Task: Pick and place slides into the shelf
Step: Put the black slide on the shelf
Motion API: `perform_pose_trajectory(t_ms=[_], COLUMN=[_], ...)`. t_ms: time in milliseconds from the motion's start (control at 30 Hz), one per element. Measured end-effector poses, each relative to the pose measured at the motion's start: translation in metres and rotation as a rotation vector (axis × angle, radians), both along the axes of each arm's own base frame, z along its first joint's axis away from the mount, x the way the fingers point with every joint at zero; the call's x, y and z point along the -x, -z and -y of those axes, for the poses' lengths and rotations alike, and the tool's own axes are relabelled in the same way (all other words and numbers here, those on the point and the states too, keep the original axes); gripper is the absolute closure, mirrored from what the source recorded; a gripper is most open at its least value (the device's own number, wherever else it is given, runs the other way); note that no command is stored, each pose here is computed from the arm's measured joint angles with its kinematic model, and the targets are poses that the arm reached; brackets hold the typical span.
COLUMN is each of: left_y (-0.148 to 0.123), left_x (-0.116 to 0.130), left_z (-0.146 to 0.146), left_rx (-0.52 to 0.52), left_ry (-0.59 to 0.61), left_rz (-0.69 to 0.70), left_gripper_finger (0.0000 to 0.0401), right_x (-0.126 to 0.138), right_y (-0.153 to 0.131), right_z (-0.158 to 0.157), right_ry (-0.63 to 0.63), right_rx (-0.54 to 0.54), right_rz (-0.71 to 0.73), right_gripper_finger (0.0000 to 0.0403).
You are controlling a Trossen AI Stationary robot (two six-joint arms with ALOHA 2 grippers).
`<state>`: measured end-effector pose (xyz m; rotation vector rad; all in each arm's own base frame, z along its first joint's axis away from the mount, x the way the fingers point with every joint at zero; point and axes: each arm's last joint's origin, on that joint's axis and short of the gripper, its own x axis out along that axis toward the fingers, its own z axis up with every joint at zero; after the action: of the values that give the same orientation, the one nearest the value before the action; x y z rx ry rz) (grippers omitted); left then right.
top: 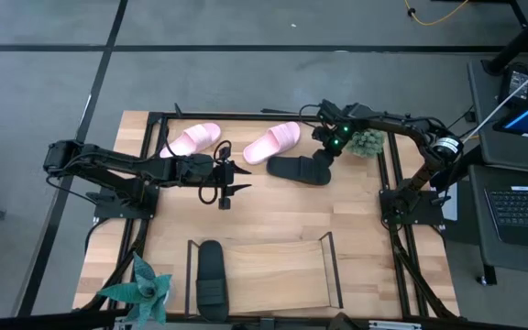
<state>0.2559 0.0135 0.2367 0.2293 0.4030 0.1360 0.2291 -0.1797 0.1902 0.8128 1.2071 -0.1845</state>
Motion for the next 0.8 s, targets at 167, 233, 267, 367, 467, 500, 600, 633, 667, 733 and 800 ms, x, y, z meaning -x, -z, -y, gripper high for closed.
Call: perform_pose_trajectory(t_ms=[167, 233, 267, 367, 467, 500, 600, 633, 667, 733, 800], left_y=[0.0, 0.0, 0.0, 0.0, 0.0, 0.0, 0.0, 0.0, 0.0, 0.0, 0.0], left_x=[0.0, 0.0, 0.0, 0.0, 0.0, 0.0, 0.0, 0.0, 0.0, 0.0, 0.0], left_z=[0.0, 0.0, 0.0, 0.0, 0.0, 0.0, 0.0, 0.0, 0.0, 0.0, 0.0], left_rx=[0.0, 0.0, 0.0, 0.0, 0.0, 0.0, 0.0, 0.0, 0.0, 0.0, 0.0], left_ry=[0.0, 0.0, 0.0, 0.0, 0.0, 0.0, 0.0, 0.0, 0.0, 0.0, 0.0], left_rz=[-0.001, -0.001, -0.001, -0.001, 0.0, 0.0, 0.0, -0.001, -0.001, -0.001, -0.001], left_gripper_finger=[0.0243, 0.0243, 0.0243, 0.0243, 0.0243, 0.0243, 0.0243, 0.0243, 0.0243, 0.0243, 0.0243], right_x=[0.002, 0.001, 0.001, 0.001, 0.0, -0.001, -0.002, -0.002, -0.003, -0.005, -0.006], right_y=[0.005, 0.005, 0.005, 0.005, 0.005, 0.005, 0.006, 0.006, 0.007, 0.01, 0.015], right_z=[-0.001, 0.0, 0.0, 0.0, 0.0, 0.0, 0.001, 0.001, 0.002, 0.003, 0.003], right_ry=[0.005, 0.009, 0.015, 0.028, 0.029, 0.039, 0.046, 0.049, 0.06, 0.091, 0.092], right_rx=[-0.003, 0.002, 0.0, -0.001, 0.001, -0.003, 0.001, 0.0, -0.005, -0.017, -0.046], right_rz=[-0.002, 0.004, 0.003, 0.004, 0.007, 0.005, 0.012, 0.01, 0.007, 0.004, -0.004], right_gripper_finger=[0.025, 0.025, 0.025, 0.025, 0.025, 0.025, 0.025, 0.025, 0.025, 0.025, 0.025])
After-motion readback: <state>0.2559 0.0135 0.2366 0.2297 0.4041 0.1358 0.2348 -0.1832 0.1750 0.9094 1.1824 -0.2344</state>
